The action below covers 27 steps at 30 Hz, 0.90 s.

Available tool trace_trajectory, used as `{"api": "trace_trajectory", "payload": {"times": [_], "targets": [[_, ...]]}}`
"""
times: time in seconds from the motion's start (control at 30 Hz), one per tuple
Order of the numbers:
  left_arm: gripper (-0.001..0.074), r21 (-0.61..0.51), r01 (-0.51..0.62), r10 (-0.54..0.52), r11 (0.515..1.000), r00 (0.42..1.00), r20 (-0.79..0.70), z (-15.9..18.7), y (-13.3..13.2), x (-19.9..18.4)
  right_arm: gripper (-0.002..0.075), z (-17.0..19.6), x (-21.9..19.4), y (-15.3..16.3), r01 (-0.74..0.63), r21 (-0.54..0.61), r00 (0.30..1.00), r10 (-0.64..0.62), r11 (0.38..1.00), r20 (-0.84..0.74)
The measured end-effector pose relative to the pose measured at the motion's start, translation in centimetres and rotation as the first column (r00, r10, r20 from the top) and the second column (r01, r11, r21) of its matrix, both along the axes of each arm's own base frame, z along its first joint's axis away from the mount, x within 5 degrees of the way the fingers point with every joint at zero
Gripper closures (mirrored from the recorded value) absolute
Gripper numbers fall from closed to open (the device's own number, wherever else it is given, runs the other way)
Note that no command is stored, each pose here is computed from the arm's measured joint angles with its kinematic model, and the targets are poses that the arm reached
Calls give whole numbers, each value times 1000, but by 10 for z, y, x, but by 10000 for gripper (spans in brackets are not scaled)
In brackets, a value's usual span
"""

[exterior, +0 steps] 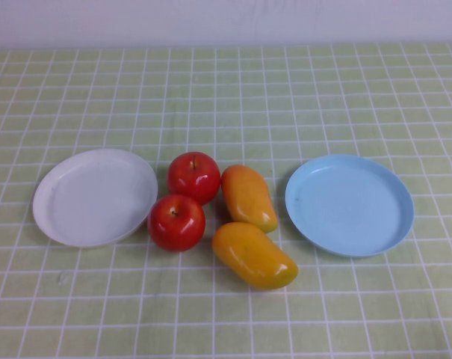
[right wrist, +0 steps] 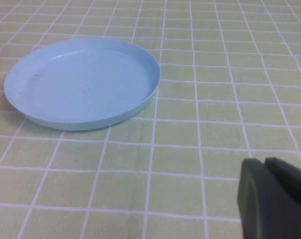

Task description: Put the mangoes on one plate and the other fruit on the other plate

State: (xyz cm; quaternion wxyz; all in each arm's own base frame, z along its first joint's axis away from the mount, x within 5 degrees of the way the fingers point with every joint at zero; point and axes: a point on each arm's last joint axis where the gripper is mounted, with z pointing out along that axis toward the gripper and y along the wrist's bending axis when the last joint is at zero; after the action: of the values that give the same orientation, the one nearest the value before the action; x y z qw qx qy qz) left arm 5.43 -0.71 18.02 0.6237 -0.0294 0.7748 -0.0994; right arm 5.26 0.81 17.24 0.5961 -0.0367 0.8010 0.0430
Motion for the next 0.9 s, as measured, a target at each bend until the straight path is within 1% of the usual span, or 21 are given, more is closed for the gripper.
{"api": "trace_trajectory", "payload": {"times": [0.07, 0.17, 0.23, 0.27, 0.6, 0.67, 0.73, 0.83, 0.9], "targets": [[732, -155, -11, 13, 988, 1000, 12, 3, -2, 0, 742, 0, 0, 0, 0, 0, 1000, 0, 1000, 0], [732, -356, -25, 29, 934, 1000, 7, 6, -3, 1, 742, 0, 0, 0, 0, 0, 1000, 0, 1000, 0], [732, -430, -29, 36, 902, 999, 6, 7, -4, 1, 742, 0, 0, 0, 0, 0, 1000, 0, 1000, 0], [732, -443, -30, 37, 896, 999, 8, 7, -4, 1, 742, 0, 0, 0, 0, 0, 1000, 0, 1000, 0], [732, -476, -18, 53, 879, 997, 61, 15, -3, 1, 742, 0, 0, 0, 0, 0, 1000, 0, 1000, 0], [732, -472, -9, 45, 881, 997, 65, 25, -3, 0, 742, 0, 0, 0, 0, 0, 1000, 0, 1000, 0], [732, -448, -3, 30, 894, 998, 54, 43, -4, 0, 742, 0, 0, 0, 0, 0, 1000, 0, 1000, 0], [732, -384, 6, -5, 923, 1000, 3, 69, -7, 3, 743, 0, 0, 0, 0, -2, 1000, 0, 1000, 0], [732, -333, 11, -31, 943, 998, -56, 84, -9, 9, 742, 0, 0, 0, 0, -2, 1000, 0, 1000, 0]]}}
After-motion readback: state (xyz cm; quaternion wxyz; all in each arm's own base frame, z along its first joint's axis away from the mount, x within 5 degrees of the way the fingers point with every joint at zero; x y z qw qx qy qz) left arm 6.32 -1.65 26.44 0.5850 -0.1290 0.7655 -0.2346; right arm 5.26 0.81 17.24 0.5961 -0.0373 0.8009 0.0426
